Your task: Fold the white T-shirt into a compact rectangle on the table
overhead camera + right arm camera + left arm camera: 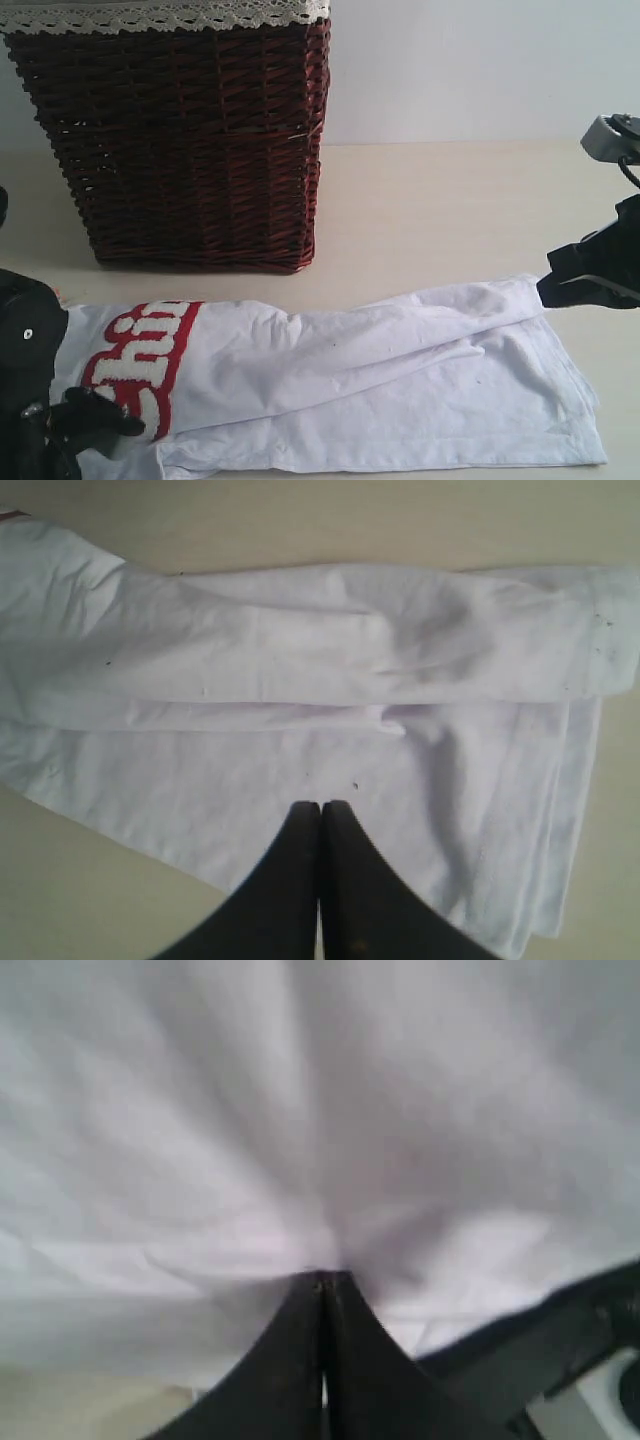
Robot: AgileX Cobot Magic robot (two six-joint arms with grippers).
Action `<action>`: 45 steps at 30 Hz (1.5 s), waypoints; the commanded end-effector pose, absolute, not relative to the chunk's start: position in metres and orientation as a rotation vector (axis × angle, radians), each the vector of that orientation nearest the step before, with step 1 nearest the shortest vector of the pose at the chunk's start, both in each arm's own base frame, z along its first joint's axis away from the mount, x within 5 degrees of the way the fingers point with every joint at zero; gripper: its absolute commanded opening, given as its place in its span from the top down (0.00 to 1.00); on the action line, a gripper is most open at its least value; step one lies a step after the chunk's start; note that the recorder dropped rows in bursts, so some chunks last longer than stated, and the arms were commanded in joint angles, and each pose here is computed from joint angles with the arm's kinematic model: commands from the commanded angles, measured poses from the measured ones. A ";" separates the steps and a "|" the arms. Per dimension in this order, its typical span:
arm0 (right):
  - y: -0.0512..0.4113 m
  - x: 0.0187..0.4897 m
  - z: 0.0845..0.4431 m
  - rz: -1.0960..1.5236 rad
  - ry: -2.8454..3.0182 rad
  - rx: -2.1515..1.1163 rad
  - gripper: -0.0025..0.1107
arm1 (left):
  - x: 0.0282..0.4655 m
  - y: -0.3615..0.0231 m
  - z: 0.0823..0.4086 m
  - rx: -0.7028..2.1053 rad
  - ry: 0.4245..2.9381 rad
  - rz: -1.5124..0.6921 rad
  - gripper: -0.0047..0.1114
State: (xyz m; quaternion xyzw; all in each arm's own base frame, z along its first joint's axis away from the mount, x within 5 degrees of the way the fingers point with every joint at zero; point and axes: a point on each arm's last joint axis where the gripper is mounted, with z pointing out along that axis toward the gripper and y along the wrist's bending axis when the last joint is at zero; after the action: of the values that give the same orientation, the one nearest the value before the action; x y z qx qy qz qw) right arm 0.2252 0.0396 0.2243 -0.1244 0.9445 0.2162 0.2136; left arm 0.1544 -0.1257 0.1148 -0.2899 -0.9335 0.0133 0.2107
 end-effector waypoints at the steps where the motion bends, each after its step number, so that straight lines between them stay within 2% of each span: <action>1: 0.041 0.226 0.227 0.612 2.607 -0.345 0.98 | 0.145 -0.124 0.123 -0.878 -2.506 0.001 0.96; 4: 0.041 0.225 0.227 0.617 2.611 -0.348 0.98 | 0.155 -0.129 0.133 -0.938 -2.668 0.054 0.96; 7: 0.041 0.225 0.227 0.624 2.615 -0.350 0.98 | 0.167 -0.137 0.156 -0.996 -2.863 0.142 0.96; 11: 0.042 0.224 0.227 0.635 2.622 -0.359 0.98 | 0.173 -0.142 0.181 -1.006 -2.991 0.210 0.96; 13: 0.042 0.224 0.227 0.637 2.623 -0.360 0.98 | 0.175 -0.143 0.178 -0.973 -3.014 0.214 0.96; 18: 0.042 0.224 0.227 0.637 2.623 -0.360 0.98 | 0.178 -0.144 0.147 -0.949 -2.914 0.135 0.96; 21: 0.042 0.224 0.227 0.637 2.623 -0.360 0.98 | 0.189 -0.150 0.136 -0.957 -2.976 0.131 0.96; 25: 0.042 0.224 0.227 0.634 2.621 -0.361 0.98 | 0.208 -0.162 0.142 -0.974 -3.144 0.209 0.96; 29: 0.041 0.225 0.227 0.617 2.610 -0.351 0.98 | 0.216 -0.167 0.145 -1.000 -3.209 0.241 0.96; 35: 0.041 0.226 0.227 0.612 2.607 -0.348 0.98 | 0.224 -0.166 0.124 -1.055 -3.185 0.172 0.96; 45: 0.042 0.224 0.227 0.628 2.617 -0.358 0.98 | 0.263 -0.141 0.135 -0.801 -3.506 0.255 0.96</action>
State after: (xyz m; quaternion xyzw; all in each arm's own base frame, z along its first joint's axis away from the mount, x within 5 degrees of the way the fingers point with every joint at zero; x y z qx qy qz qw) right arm 0.2239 0.0408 0.2244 -0.1244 0.9441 0.2240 0.2074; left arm 0.2523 -0.1465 0.1260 -0.2375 -0.9515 0.0622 -0.1855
